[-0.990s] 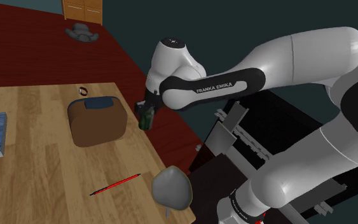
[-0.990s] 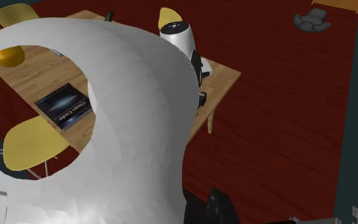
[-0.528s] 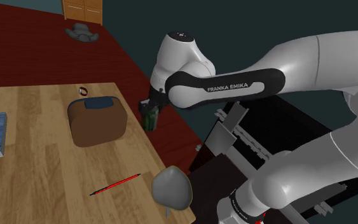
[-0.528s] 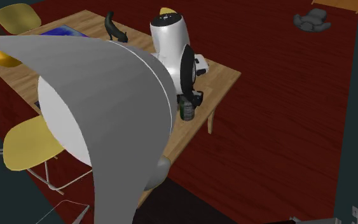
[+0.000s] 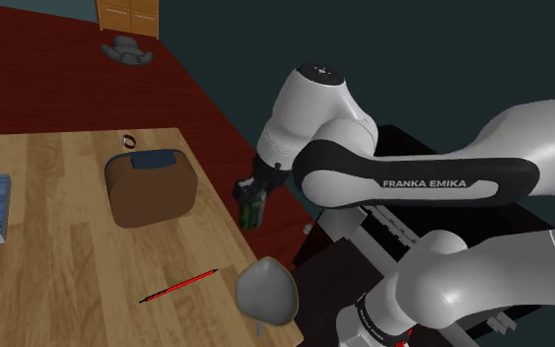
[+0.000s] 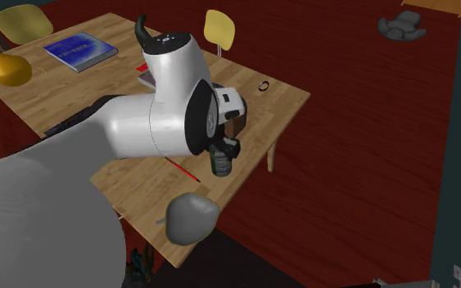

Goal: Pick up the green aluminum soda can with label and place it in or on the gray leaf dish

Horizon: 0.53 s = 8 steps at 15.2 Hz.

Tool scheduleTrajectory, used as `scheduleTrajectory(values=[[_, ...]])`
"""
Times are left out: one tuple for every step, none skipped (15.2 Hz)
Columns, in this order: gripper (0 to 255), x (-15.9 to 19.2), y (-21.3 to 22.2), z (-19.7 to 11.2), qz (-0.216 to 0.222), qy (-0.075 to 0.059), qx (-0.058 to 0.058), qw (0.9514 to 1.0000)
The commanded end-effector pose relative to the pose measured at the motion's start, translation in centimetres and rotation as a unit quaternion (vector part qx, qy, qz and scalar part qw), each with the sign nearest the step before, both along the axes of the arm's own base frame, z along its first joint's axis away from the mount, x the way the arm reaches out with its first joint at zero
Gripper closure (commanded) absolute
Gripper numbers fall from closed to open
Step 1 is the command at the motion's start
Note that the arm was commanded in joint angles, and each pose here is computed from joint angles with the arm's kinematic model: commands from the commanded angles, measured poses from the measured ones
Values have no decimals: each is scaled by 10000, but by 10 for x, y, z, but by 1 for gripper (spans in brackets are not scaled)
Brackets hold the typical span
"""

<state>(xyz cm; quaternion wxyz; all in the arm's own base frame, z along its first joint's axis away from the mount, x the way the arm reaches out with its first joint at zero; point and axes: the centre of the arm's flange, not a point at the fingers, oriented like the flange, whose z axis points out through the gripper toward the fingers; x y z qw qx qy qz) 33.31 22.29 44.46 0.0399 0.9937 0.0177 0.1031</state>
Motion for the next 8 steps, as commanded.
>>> scheduleTrajectory(values=[[255, -29, 4, 2, -3, -3, 5, 10000], [255, -42, 5, 4, -3, -3, 5, 10000], [255, -55, 7, 5, -3, -3, 5, 10000], [255, -68, 8, 6, -3, -3, 5, 10000], [255, -81, 10, 7, -3, -3, 5, 10000], [255, -95, 11, 9, -3, -3, 5, 10000], [255, -108, 12, 10, -3, -3, 5, 10000], [255, -121, 14, 11, -3, -3, 5, 10000]])
